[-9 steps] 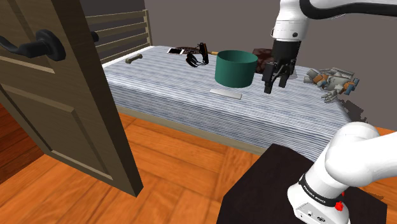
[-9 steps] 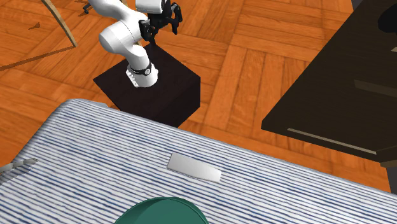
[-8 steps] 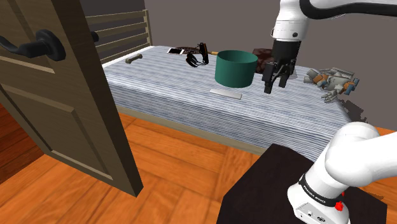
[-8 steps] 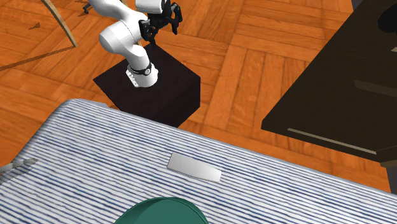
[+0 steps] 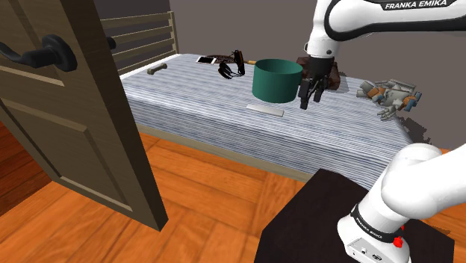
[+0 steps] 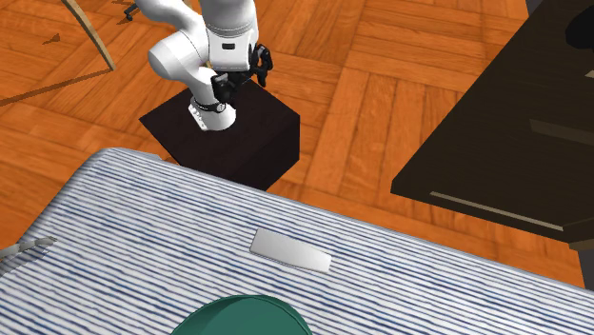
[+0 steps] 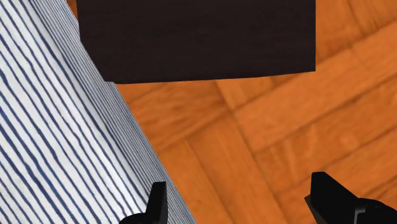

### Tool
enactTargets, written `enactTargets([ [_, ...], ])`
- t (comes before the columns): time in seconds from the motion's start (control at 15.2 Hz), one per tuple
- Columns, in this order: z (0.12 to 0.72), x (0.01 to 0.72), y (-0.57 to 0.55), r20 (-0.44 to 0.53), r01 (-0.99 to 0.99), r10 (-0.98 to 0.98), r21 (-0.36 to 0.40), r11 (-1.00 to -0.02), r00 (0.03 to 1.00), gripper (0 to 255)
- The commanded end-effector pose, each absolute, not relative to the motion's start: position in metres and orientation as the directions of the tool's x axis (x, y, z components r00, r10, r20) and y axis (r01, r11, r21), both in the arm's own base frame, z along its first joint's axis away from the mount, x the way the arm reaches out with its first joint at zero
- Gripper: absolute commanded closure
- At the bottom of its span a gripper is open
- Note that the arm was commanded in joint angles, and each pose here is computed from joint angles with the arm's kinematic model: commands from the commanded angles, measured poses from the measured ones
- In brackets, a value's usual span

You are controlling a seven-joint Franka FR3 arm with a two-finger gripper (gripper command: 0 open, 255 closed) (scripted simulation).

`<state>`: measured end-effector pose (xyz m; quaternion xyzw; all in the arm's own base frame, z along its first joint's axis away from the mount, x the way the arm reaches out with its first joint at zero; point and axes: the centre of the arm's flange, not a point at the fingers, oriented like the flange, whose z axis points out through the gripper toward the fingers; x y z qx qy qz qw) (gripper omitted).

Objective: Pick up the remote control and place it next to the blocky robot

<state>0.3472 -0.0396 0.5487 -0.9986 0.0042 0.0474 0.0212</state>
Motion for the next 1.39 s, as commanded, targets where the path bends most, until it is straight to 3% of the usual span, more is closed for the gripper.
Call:
enactTargets([
  [0.0,0.533,0.362,-0.055,-0.088,0.022,0.025,-0.039,-0.999,0.996,0],
  [1.32,0.413,0.552,-0.171,-0.029,0.318,0.318,-0.009,-0.948,0.948,0],
])
